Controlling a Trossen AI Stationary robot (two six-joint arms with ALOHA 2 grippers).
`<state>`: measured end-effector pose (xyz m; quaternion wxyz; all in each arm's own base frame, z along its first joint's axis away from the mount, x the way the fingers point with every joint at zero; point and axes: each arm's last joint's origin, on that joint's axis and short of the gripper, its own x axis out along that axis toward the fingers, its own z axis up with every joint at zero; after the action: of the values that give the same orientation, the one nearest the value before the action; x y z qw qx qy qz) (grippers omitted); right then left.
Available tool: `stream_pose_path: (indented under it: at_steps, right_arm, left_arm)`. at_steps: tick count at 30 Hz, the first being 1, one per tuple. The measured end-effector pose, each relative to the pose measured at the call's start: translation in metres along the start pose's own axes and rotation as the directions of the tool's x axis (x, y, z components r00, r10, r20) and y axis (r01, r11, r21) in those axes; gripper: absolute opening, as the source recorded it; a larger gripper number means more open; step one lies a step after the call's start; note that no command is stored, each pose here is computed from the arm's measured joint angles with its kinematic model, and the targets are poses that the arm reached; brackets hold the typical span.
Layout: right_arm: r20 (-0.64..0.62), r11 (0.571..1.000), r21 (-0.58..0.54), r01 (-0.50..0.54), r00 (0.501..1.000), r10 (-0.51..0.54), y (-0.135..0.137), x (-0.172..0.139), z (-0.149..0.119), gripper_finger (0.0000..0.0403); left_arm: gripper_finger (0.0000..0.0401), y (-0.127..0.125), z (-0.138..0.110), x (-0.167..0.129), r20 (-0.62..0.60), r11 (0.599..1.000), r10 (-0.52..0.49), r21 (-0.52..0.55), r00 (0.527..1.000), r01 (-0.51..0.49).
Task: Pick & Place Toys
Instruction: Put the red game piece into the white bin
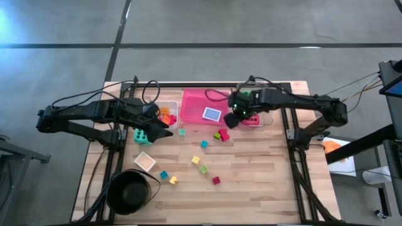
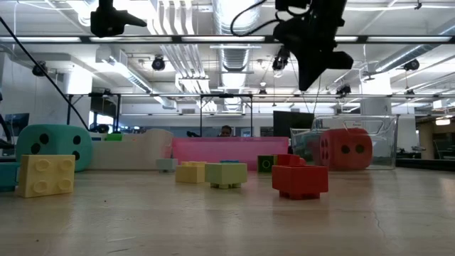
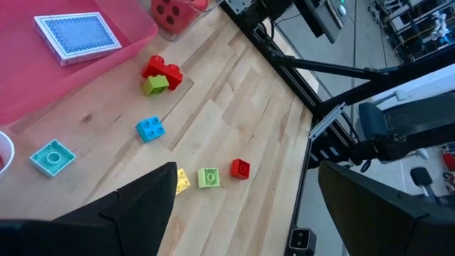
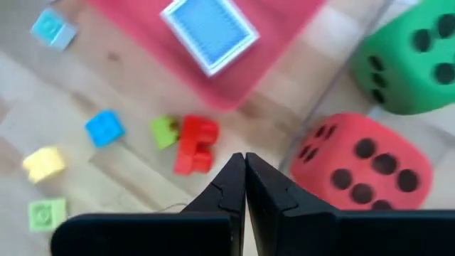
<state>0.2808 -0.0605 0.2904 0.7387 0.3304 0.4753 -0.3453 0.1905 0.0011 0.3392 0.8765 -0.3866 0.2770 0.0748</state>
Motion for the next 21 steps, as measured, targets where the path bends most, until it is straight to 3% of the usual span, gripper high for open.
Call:
stream_pose_path:
  at_steps: [5,13,21]
  right_arm:
    - [0.02,0.995,-0.071,-0.067,0.997,0.068,0.021,-0.001,-0.015,0.0033]
    - [0.103,0.974,-0.103,-0.201,0.972,0.212,0.049,0.004,-0.032,0.0165]
    - [0.147,0.992,0.002,-0.13,0.981,0.128,0.044,0.025,-0.05,0.0253]
  left_arm:
    - [0.0342,0.0,0.0,0.0,0.0,1.0,0.0,0.014,1.0,0.0]
    - [0.0342,0.0,0.0,0.0,0.0,1.0,0.0,0.028,1.0,0.0]
    - [0.0342,0.0,0.0,0.0,0.0,1.0,0.0,0.028,1.0,0.0]
